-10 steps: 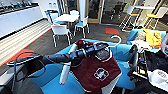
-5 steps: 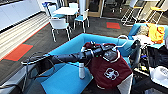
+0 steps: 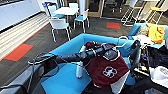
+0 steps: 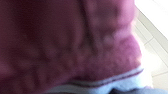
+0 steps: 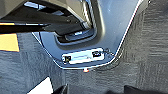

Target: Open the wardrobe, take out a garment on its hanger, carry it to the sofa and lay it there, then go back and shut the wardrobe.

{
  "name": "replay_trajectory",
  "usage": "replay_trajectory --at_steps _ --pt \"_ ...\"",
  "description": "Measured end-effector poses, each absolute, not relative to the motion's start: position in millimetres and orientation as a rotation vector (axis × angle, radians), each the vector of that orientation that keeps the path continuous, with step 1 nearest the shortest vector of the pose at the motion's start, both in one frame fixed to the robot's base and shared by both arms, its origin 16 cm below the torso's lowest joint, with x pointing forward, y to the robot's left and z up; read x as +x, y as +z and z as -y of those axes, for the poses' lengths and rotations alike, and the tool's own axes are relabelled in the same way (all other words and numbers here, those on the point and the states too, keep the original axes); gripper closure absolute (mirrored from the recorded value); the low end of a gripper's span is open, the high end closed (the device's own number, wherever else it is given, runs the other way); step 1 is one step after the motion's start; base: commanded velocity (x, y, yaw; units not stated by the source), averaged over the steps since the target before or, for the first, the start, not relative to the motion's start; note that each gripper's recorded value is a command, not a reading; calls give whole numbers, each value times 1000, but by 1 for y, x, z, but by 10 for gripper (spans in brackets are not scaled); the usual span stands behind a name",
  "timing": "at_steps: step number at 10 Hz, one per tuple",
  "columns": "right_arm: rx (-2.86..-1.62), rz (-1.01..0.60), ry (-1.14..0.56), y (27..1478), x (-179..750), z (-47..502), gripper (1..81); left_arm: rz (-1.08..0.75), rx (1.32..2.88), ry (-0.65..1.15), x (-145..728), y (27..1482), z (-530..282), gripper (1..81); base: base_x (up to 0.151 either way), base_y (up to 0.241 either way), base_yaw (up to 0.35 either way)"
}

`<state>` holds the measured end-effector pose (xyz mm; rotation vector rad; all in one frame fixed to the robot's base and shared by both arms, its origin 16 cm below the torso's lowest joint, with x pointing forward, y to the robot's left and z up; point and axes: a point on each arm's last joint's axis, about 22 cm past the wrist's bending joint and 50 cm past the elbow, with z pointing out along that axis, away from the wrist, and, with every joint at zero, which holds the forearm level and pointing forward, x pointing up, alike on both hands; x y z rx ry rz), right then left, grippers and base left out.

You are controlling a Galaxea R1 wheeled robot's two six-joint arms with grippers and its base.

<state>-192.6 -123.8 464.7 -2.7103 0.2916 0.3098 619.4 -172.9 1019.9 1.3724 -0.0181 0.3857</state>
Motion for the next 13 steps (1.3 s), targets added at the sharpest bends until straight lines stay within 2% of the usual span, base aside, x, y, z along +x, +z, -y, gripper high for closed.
replay_trajectory --at_steps 13 --pt "-2707 -283 352 466 -197 117 10 -103 1485 577 722 994 92 811 0 0 0"
